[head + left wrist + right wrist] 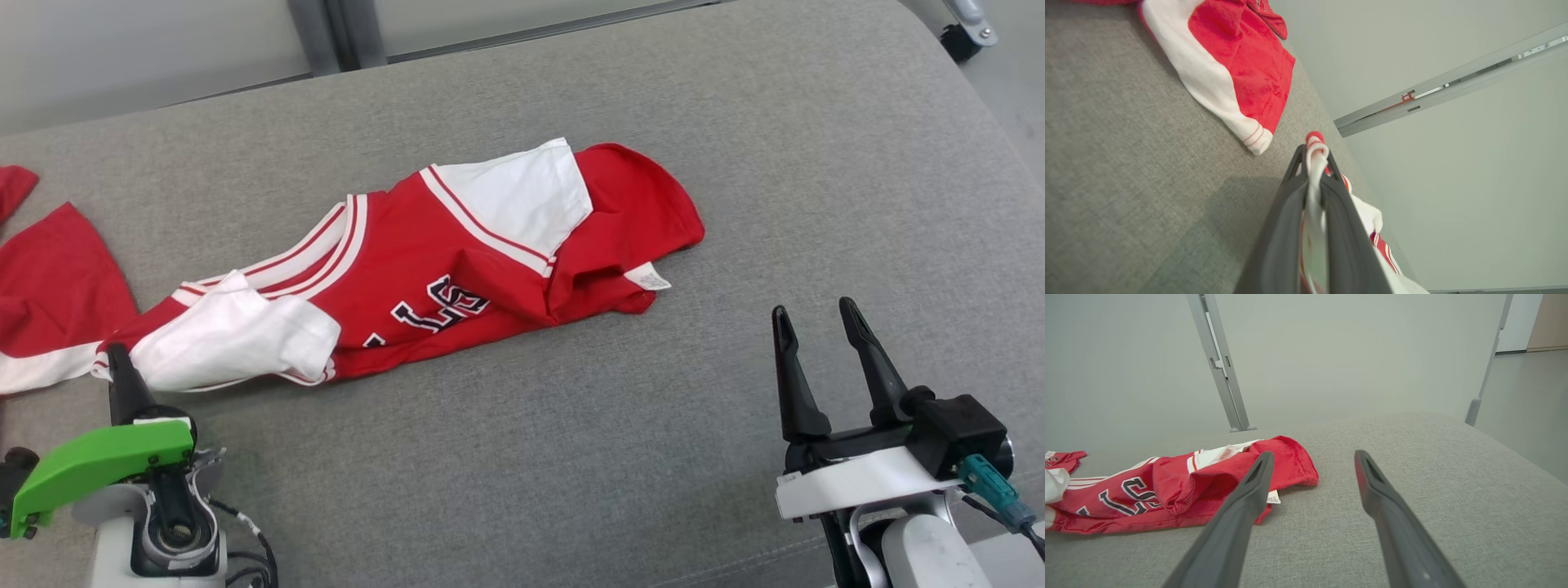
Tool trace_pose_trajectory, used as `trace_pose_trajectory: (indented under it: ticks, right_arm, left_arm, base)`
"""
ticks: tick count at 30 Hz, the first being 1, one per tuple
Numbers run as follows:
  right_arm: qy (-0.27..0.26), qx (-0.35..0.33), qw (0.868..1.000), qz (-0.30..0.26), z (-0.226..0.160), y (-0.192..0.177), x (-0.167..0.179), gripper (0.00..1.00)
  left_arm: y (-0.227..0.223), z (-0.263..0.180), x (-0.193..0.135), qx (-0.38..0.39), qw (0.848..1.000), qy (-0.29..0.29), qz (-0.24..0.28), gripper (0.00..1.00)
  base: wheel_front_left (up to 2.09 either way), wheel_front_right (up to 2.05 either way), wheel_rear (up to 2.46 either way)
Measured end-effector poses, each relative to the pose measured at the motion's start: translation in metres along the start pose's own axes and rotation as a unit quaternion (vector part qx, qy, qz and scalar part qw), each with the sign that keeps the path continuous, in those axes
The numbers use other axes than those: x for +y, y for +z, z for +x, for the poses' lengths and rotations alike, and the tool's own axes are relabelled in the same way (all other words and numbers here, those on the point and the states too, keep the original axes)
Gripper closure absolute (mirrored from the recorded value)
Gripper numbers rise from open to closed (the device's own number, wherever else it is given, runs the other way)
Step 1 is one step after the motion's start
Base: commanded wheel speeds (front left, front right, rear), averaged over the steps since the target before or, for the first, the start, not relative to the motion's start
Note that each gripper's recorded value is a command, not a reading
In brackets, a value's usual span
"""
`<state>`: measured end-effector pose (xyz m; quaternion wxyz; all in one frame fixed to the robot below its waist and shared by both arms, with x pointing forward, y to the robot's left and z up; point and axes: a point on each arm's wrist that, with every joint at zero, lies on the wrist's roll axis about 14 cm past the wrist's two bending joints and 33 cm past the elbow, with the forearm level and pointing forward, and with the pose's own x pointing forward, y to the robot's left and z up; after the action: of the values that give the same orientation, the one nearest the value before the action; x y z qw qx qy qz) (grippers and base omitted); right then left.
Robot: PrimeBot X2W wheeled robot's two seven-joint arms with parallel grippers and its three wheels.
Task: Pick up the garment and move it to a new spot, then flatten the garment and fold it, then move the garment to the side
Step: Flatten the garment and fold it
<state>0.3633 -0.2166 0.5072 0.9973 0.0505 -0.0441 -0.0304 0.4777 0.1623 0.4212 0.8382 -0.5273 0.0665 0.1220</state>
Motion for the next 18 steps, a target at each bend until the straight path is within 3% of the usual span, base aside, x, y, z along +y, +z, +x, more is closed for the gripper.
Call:
trace_pose_trajectory:
  ticks: [3, 4, 5, 9, 13, 18]
  right_arm:
    - [0.018, 0.003, 1.000, -0.002, 0.007, -0.004, 0.011, 0.00]
    - [0.024, 0.004, 1.000, -0.002, 0.009, -0.005, 0.014, 0.00]
    - [0.031, 0.005, 1.000, -0.002, 0.011, -0.006, 0.019, 0.00]
    - [0.048, 0.008, 0.999, 0.000, 0.018, -0.010, 0.029, 0.00]
    - [0.060, 0.010, 0.998, 0.001, 0.021, -0.013, 0.038, 0.00]
    - [0.067, 0.012, 0.998, 0.000, 0.020, -0.014, 0.042, 0.00]
  left_arm:
    - [0.015, -0.012, 0.008, -0.017, 0.996, -0.016, 0.085, 1.00]
    - [0.018, -0.015, 0.008, -0.021, 0.994, -0.021, 0.107, 0.57]
    - [0.021, -0.017, 0.009, -0.025, 0.991, -0.025, 0.132, 0.00]
    - [0.028, -0.025, -0.009, -0.037, 0.969, -0.072, 0.233, 0.00]
    - [0.042, -0.035, -0.045, -0.077, 0.929, -0.136, 0.337, 0.00]
    - [0.023, -0.057, -0.074, -0.071, 0.895, -0.201, 0.393, 0.00]
  base:
    - [0.00, 0.00, 0.00]
    - [0.00, 0.00, 0.00]
    - [0.00, 0.00, 0.00]
    - [0.00, 0.00, 0.00]
    - [0.00, 0.00, 0.00]
    - [0.00, 0.00, 0.00]
